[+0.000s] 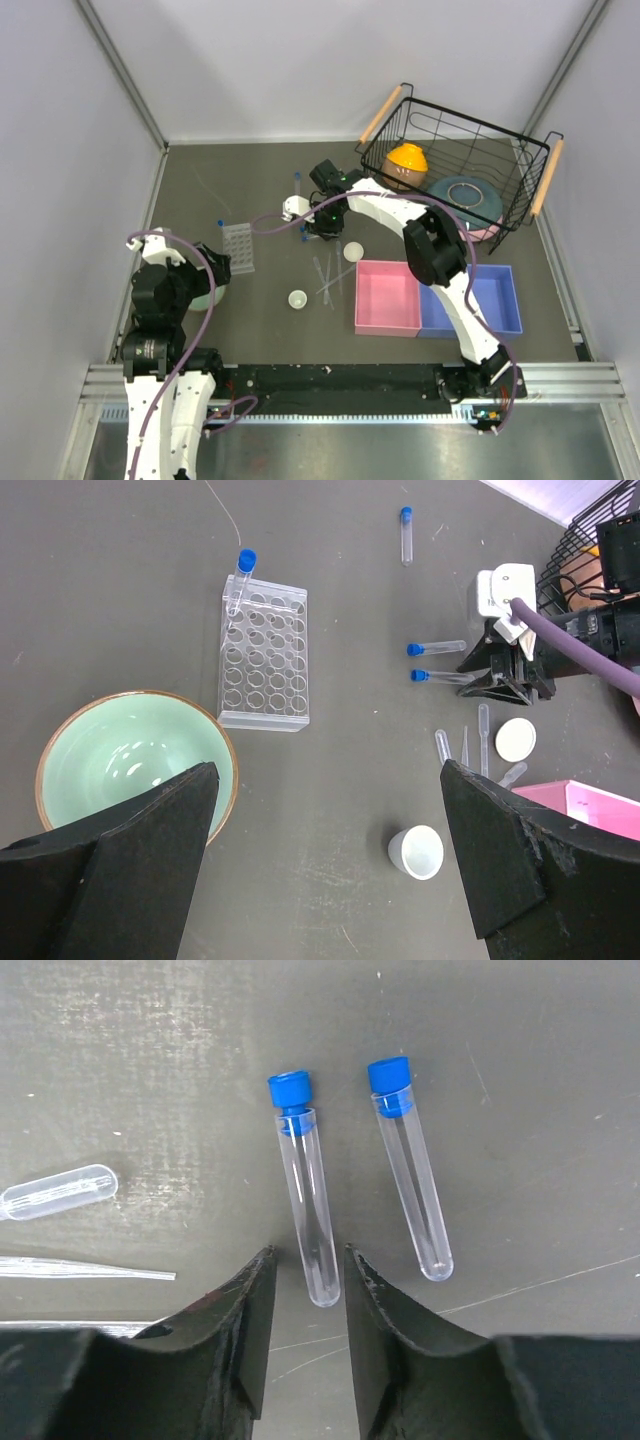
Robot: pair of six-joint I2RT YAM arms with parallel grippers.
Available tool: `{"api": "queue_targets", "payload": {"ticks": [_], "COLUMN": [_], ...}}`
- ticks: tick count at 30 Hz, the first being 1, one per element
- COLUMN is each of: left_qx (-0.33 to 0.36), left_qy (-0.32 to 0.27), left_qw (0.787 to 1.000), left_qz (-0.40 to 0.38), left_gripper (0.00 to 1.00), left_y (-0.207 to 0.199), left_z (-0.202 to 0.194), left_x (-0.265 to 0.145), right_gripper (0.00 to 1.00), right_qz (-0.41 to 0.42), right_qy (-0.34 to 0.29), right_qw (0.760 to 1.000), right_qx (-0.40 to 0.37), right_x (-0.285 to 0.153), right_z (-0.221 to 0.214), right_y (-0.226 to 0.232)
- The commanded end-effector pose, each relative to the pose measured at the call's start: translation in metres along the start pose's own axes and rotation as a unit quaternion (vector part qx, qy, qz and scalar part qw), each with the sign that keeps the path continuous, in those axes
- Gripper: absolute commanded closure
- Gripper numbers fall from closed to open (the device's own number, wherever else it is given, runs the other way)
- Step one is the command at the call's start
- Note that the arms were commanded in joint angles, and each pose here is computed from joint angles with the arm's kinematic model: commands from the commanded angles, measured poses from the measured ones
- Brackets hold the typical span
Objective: Organize the chemistry lab equipment
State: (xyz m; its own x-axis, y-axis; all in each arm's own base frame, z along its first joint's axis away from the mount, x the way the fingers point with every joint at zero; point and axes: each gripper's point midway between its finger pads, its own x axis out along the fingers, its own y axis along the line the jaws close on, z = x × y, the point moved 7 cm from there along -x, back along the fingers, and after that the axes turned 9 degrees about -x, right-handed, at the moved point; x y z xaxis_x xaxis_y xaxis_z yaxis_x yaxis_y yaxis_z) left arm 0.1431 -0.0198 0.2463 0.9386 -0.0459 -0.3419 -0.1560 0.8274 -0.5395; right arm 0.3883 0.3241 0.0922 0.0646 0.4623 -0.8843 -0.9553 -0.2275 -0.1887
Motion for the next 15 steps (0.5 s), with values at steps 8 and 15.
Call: {"api": "queue_targets", "payload": {"ticks": [8, 15], "left_qx": [-0.055, -0.138], "left_qy": [0.038, 0.088], "left_qw": [0.995, 0.977], "left_qz": [-0.069, -0.136], "left_gripper": [0.01, 0.01], "left_y": [-0.014, -0.028], "left_z": [-0.013, -0.029], "left_x": [0.005, 0.013], "right_gripper": [0.83, 0.89], "right_qz": [0.030, 0.020], "right_qy": [-0.029, -0.060], "right_qw": [0.999, 0.998], "right_qx": [0.007, 0.028], "right_x": [0.001, -0.017], "right_z": [0.012, 0.028], "right_y": [0.016, 0.013]}}
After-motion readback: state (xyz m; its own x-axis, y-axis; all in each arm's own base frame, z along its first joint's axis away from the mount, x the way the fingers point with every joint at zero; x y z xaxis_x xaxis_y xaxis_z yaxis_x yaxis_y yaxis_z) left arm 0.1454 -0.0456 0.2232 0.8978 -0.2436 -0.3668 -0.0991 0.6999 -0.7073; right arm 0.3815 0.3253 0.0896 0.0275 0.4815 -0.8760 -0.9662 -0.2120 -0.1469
